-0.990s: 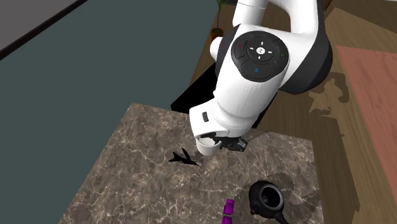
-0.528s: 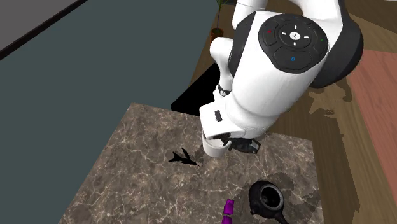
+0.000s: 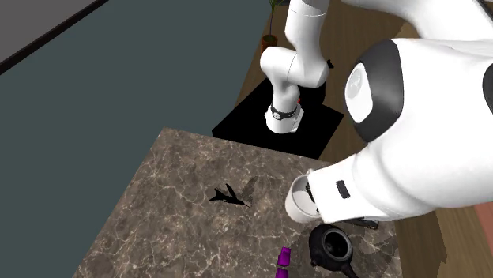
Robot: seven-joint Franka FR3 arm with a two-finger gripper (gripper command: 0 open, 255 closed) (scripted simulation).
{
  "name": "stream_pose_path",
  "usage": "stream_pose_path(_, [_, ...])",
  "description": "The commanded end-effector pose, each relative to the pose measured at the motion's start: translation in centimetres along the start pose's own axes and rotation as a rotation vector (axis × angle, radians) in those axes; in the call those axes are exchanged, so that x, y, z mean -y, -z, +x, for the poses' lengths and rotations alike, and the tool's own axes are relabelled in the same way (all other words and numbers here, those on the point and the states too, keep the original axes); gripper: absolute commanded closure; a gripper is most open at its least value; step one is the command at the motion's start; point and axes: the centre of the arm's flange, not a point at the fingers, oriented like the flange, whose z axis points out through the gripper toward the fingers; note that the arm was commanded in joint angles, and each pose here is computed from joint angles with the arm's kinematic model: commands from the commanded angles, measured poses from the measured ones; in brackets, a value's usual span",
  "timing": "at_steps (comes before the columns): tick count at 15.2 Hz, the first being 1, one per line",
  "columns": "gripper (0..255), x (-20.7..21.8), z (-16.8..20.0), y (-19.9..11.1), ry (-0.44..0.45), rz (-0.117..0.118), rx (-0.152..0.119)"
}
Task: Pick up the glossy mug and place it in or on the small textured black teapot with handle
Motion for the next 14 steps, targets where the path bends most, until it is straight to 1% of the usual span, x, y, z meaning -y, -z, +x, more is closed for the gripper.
stream_pose_path(1, [255,2.7,-0.1,0.4,-0.001,0.001,0.000])
stream_pose_path(10, [255,14.4,0.9,2.1,-0.001,0.001,0.000])
stream_pose_path(11, [255,15.2,1.0,2.2,-0.001,0.001,0.000])
stream_pose_path(14, [255,15.3,1.0,0.6,-0.001,0.001,0.000])
